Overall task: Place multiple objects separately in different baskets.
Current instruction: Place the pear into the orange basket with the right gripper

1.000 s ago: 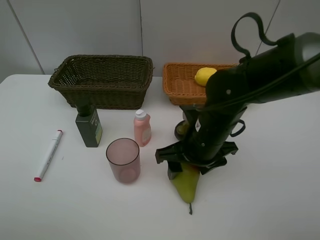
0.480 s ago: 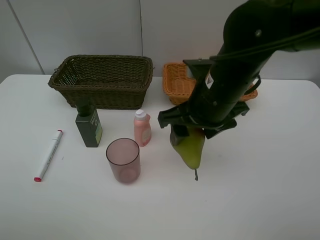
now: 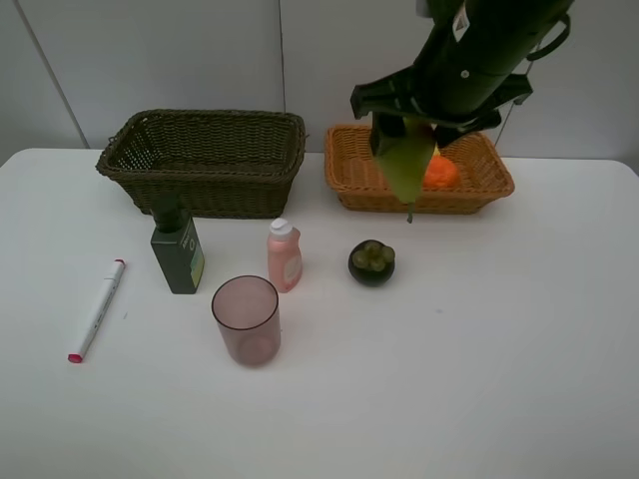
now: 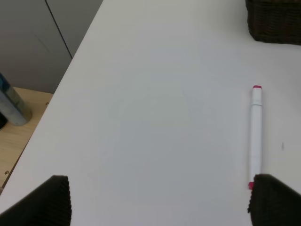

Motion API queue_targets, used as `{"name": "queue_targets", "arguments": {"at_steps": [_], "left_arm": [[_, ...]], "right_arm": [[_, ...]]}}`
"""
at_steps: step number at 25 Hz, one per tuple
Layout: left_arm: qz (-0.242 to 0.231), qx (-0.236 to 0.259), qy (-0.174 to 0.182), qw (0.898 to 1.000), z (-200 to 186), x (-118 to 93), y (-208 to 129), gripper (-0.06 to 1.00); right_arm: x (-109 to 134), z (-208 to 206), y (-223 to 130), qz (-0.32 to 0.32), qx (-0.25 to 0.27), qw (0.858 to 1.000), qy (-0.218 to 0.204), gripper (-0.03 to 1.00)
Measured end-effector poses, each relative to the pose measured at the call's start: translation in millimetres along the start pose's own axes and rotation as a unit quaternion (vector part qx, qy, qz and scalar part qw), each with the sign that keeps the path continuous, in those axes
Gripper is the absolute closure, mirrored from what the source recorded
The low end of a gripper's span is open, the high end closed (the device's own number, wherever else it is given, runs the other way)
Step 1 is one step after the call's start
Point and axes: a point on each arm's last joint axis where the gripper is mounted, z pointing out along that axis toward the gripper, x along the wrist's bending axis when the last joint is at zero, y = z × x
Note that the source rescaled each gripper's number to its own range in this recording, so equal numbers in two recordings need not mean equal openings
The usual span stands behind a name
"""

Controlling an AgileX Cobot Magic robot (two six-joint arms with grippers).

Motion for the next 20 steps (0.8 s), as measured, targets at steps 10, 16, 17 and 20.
{"name": "queue_targets", "arguments": {"at_steps": [10,16,17,20], "left_arm": [[0.0,0.0,0.0,1.0,0.0,0.0,0.0,-0.05],[0.0,0.0,0.0,1.0,0.0,0.0,0.0,-0.05],[0.0,0.0,0.0,1.0,0.0,0.0,0.0,-0.05],[0.0,0.0,0.0,1.0,0.0,0.0,0.0,-0.05]], "right_arm": [[-28.9,50.3,25.8,0.001,-0.103,0.995,0.008,0.78],[-37.1,99.6,29.8,-0.001,-0.138,0.99,0.016,0.78],[-38.3,107.0,30.5,0.0,-0.138,0.99,0.016,0.78],[-39.2,123.0,40.9,-0.001,-0.144,0.989,0.014,0.78]]}}
